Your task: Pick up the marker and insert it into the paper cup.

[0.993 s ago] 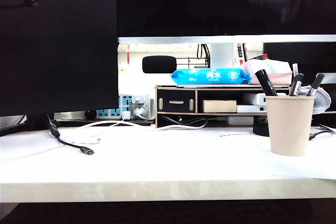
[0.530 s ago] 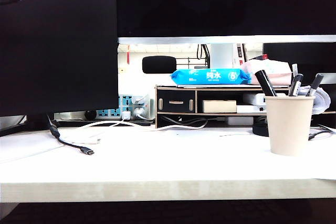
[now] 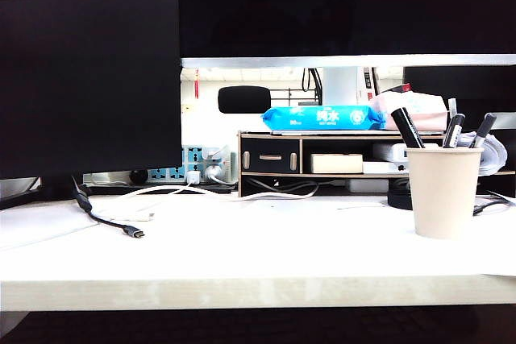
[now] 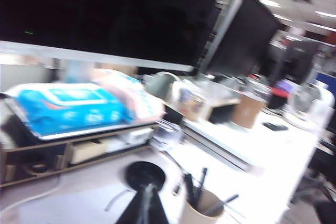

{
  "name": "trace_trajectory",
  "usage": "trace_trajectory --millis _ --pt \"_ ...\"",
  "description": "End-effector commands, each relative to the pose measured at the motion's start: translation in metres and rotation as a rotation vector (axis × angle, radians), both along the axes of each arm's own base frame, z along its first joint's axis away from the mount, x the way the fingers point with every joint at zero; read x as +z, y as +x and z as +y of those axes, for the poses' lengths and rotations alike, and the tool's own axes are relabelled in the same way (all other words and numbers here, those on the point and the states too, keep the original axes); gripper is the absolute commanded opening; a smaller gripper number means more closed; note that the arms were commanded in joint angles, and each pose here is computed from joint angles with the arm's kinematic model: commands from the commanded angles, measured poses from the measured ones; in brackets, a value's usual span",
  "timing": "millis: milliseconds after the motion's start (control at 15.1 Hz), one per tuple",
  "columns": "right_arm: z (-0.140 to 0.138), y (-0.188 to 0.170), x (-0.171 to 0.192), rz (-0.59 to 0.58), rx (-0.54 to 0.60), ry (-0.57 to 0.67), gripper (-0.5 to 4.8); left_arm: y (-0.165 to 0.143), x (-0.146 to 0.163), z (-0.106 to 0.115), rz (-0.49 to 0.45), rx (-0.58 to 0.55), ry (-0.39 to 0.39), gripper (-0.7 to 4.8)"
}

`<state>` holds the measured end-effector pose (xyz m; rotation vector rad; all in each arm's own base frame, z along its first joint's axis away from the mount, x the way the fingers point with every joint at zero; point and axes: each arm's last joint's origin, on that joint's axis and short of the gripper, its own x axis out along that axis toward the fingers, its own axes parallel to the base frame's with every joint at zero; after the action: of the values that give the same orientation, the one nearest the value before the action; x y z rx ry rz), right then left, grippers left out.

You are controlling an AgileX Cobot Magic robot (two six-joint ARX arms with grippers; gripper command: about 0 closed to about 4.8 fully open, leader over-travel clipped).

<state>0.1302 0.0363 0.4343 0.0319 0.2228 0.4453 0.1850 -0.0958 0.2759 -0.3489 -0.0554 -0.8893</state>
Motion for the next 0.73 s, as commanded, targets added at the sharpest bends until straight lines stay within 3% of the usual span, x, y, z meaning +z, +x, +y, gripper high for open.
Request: trace_trajectory --millis 66,199,728 --pt "-0.004 -0.015 -0.031 0.002 -0.051 0.117 -0.07 0.0 -0.002 -0.001 0.025 -0.031 0.017 -0.05" --pt "-0.012 -0.038 -0.063 -0.029 -0.143 0.114 -0.07 0.001 -0.01 -0.001 0.099 -0.034 0.052 -0.05" --pt "-0.023 -0.082 -0.135 -0.031 -0.159 0.145 -0.07 -0.005 -0.036 -0.009 0.354 -0.139 0.169 -0.05"
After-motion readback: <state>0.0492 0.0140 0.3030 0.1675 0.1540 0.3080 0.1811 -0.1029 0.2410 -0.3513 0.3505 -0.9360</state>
